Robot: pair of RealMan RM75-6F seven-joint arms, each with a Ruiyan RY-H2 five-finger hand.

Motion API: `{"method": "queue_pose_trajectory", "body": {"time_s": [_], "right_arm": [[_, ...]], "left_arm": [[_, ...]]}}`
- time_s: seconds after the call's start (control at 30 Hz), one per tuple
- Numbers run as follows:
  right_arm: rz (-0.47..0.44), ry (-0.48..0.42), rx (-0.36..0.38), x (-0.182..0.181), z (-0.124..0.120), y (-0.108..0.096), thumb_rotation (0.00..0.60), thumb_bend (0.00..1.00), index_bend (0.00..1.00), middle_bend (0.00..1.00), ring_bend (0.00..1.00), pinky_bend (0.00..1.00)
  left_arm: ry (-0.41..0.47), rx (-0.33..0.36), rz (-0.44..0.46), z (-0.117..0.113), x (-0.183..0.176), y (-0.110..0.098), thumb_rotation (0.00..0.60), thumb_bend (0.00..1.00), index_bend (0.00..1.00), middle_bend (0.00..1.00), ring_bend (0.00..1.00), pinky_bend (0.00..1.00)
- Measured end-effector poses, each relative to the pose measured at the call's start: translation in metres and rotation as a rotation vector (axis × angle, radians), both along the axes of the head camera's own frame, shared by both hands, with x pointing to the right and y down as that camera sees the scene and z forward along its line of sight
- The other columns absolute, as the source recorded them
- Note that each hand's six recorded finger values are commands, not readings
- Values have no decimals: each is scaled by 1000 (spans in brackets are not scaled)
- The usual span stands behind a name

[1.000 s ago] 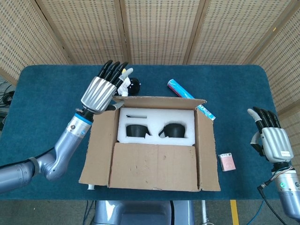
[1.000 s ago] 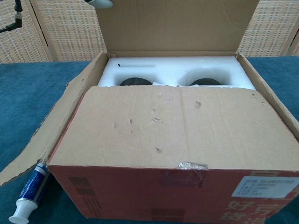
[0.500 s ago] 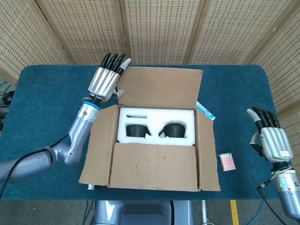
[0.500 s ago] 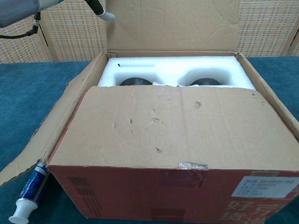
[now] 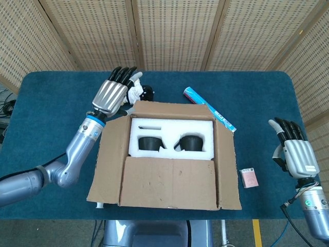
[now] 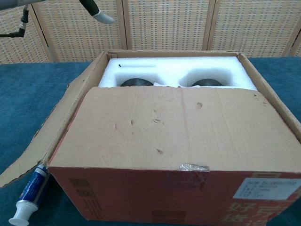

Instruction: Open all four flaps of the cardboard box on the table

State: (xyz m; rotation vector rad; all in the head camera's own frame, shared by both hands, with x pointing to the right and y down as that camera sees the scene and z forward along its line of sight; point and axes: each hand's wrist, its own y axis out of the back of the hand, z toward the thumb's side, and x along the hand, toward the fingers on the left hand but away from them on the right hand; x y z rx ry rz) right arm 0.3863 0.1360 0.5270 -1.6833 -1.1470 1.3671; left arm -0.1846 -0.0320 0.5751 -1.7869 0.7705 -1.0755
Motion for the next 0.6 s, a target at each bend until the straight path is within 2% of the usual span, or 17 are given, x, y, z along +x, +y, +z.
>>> {"method": "queue_pose_trajectory", "body": {"time_s": [0.07, 0.13, 0.2, 0.37, 0.53, 0.6], "right_arm": [[-2, -1, -1, -1, 0, 0, 600, 996, 86, 57, 0, 0], [-3, -2, -1, -2, 0, 1, 600, 995, 86, 57, 0, 0], [-4, -3, 1, -2, 0, 1, 600, 998, 86, 57, 0, 0], [0, -3, 2, -1, -1, 3, 600, 994, 86, 57, 0, 0], [1, -5, 1, -1, -1, 3, 600, 998, 86, 57, 0, 0], [-1, -7, 2, -1, -1, 3, 600, 996, 86, 57, 0, 0]], "left_arm": [[33, -62, 6, -5, -5, 8, 524, 205, 185, 0, 0, 0], [62, -117, 6, -8, -9, 14, 379, 196, 229, 0, 0, 0], [94, -181, 4, -10, -12, 22, 294, 190, 266, 0, 0, 0], [149, -306, 4, -8, -18, 43, 227, 177, 330, 0, 0, 0], [180, -388, 11, -5, -20, 59, 136, 158, 376, 0, 0, 0], [193, -428, 17, -3, -20, 67, 126, 150, 380, 0, 0, 0]]}}
